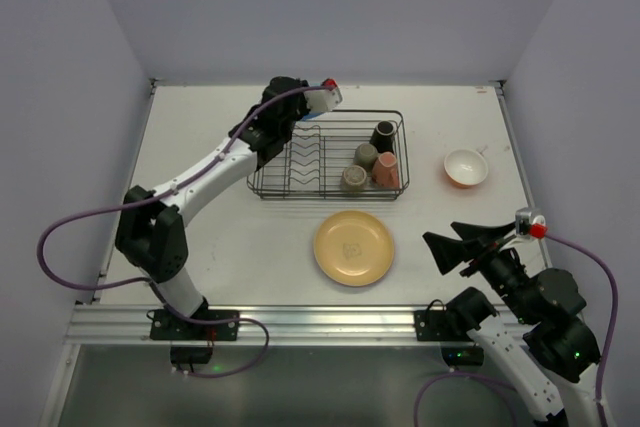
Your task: Unload the mixed dishes from the dish rack
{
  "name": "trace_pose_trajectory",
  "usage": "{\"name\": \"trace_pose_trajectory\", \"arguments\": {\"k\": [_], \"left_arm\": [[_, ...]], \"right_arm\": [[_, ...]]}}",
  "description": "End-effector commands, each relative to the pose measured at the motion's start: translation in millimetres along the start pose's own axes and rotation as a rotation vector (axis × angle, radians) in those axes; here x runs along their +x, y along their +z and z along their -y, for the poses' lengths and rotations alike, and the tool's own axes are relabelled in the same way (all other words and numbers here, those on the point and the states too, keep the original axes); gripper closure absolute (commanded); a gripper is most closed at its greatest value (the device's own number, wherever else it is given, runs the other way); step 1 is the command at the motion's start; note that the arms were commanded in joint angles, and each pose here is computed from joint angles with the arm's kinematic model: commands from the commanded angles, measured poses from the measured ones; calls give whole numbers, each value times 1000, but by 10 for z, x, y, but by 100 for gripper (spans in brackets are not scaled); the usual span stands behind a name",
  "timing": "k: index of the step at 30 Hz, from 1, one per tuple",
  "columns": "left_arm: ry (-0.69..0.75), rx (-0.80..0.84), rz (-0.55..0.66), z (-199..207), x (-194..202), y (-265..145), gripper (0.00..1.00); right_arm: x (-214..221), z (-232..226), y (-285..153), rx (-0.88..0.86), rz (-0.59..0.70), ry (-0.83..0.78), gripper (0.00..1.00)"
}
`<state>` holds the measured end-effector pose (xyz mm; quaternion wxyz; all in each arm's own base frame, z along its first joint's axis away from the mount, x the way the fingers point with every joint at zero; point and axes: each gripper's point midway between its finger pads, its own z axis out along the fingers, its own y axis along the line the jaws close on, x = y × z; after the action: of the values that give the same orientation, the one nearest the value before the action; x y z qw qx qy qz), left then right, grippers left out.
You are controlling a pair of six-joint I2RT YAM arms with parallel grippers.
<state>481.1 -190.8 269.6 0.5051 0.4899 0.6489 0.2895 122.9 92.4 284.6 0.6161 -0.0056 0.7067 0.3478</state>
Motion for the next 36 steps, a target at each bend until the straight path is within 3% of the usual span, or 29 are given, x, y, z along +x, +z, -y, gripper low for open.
{"name": "trace_pose_trajectory", "arguments": {"k": [1, 4, 9, 12, 16, 18, 19, 25, 30, 33, 36], "left_arm": [[-93, -226, 65, -622, -156, -227, 100], [-120, -246, 81, -691, -203, -286, 100], [-310, -308, 117, -970, -281, -453, 100], [-526, -282, 158, -1052, -356, -582, 100], [-901, -87, 247, -865, -533, -920, 100], [-1022, -28, 280, -831, -545, -1154, 100], [-1127, 45, 309, -736, -630, -1236, 100], [-1354, 353, 334, -190, -669, -1780, 100], [-1430, 772, 191, 700, -701, -2115, 100], [-1550, 1007, 107, 1273, -696, -2304, 100], [-1576, 1087, 23, 1691, -673, -2430, 100]], "right_arm": [[-149, -89, -161, -67, 101, -6, 7], [-142, -85, -155, -65, 98, -8, 7], [-153, -82, -155, -62, 101, -7, 7], [-146, -78, -148, -60, 98, -11, 7], [-158, -72, -153, -56, 104, -8, 7], [-166, -70, -161, -56, 109, -6, 7], [-175, -69, -167, -55, 114, -5, 7], [-199, -34, -184, -36, 131, 10, 7], [-324, 131, -238, 66, 190, 42, 5], [-381, 138, -270, 75, 209, 44, 3], [-404, 183, -288, 102, 215, 23, 1]]}}
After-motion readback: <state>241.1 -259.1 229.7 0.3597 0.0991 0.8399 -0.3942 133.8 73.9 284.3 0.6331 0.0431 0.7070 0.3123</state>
